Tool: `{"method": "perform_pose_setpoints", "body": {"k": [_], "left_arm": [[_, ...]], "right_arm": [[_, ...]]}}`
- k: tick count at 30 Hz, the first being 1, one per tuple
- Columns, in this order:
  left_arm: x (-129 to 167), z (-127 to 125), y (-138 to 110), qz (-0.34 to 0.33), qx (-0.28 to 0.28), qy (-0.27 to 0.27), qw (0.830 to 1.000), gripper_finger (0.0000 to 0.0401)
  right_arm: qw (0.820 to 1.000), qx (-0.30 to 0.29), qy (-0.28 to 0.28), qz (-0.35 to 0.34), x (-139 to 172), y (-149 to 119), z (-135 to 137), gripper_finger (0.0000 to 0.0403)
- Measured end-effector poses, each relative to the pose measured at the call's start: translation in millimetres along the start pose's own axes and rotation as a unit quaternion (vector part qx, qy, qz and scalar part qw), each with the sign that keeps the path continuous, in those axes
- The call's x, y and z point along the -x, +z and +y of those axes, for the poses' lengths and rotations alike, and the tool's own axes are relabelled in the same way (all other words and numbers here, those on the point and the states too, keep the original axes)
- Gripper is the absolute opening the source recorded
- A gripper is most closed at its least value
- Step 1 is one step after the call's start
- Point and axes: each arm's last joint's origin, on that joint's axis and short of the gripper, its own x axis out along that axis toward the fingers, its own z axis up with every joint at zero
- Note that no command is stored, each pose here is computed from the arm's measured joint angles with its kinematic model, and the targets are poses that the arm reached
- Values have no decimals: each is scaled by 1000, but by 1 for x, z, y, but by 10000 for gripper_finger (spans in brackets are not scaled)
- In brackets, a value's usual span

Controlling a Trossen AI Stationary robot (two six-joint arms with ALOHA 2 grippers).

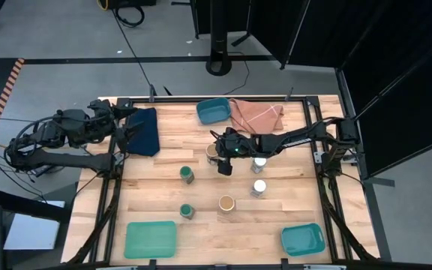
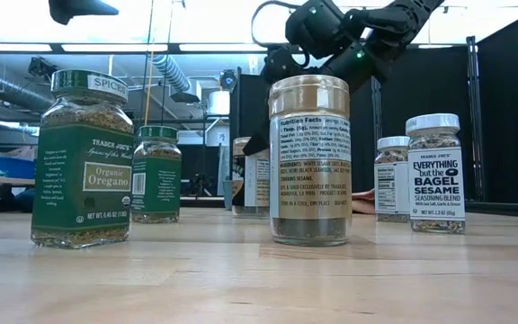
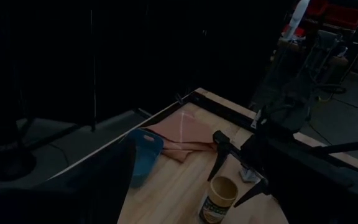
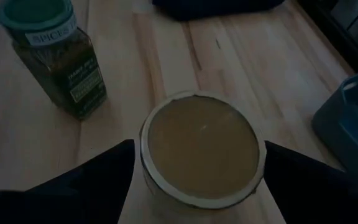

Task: Sort spices by type
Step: Put the top brown seasoning bottle into the light green bin

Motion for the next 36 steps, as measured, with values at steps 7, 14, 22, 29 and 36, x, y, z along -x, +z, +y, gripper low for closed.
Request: {"method": "perform_pose_setpoints", "body": {"k": [7, 14, 22, 29, 36], "left_arm": [[-4, -2, -1, 8, 4, 3, 1000, 347], [-6, -2, -1, 12, 2, 4, 1000, 347], [-10, -4, -2, 18, -2, 12, 1000, 347], [-17, -7, -4, 29, -7, 16, 999, 347], [-26, -11, -5, 40, -13, 20, 999, 347]], "right_arm": [[998, -57, -10, 3, -2, -7, -10, 345], [997, -79, -12, -13, -4, -29, -12, 332], [995, -69, -17, -71, -3, -31, -14, 326], [996, -69, -18, -60, -3, -41, -14, 330], [995, -59, -19, -79, -2, -38, -14, 325]]}}
